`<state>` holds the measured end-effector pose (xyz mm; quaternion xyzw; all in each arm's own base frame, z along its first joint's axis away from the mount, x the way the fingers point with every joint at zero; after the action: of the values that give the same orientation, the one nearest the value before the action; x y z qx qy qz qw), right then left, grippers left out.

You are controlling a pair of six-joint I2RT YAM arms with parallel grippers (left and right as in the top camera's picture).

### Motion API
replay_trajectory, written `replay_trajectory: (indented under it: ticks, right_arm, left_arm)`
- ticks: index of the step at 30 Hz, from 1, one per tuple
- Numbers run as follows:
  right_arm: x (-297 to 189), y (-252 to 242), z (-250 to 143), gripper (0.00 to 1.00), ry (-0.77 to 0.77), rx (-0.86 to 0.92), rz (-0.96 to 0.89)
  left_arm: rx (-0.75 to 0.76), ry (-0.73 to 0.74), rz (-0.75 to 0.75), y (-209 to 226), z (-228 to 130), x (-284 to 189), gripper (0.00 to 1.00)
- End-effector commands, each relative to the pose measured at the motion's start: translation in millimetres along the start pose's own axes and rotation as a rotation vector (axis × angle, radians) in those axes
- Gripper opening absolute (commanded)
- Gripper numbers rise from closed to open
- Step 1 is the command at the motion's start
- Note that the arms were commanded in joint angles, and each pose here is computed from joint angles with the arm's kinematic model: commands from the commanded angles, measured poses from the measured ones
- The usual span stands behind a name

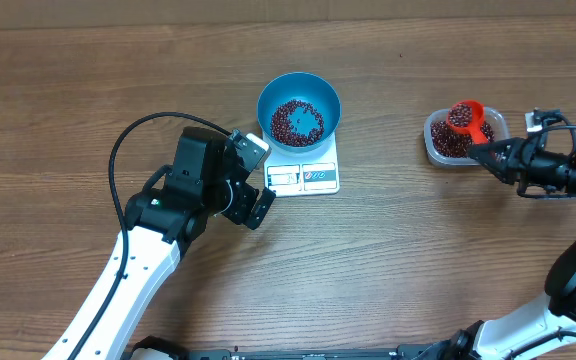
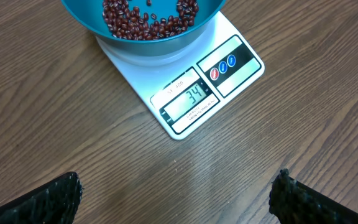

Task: Scoop item into bowl and weigh 150g on scale
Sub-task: 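Carry the filled scoop left over the blue bowl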

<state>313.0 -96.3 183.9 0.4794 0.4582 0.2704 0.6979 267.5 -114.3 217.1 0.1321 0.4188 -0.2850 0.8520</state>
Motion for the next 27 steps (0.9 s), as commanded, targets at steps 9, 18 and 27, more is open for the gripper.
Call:
replay_trajectory:
  ticks: [9, 18, 27]
  right_arm:
    - [61, 37, -14, 0.04, 0.166, -0.159, 0.121]
    - [113, 77, -20, 0.04, 0.286, -0.237, 0.186]
    - [178, 104, -25, 0.04, 0.355, -0.286, 0.044]
  left_arm:
    - [-0.017, 0.009, 0.008, 2, -2, 2, 0.99]
    - [-0.017, 0.009, 0.008, 2, -2, 2, 1.0]
    - [-0.017, 0.009, 0.008, 2, -2, 2, 1.0]
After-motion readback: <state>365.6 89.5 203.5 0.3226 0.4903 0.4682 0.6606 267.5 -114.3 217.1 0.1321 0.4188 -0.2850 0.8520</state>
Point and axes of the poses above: each gripper's point midway between its finger pads, its own x axis out along the fingers, its own y axis along the line the jaws close on, z = x × y, the point moved 8 cm from there along -x, back along the fingers, and after that the axes turned 1 degree about x, right-handed, at the moved point
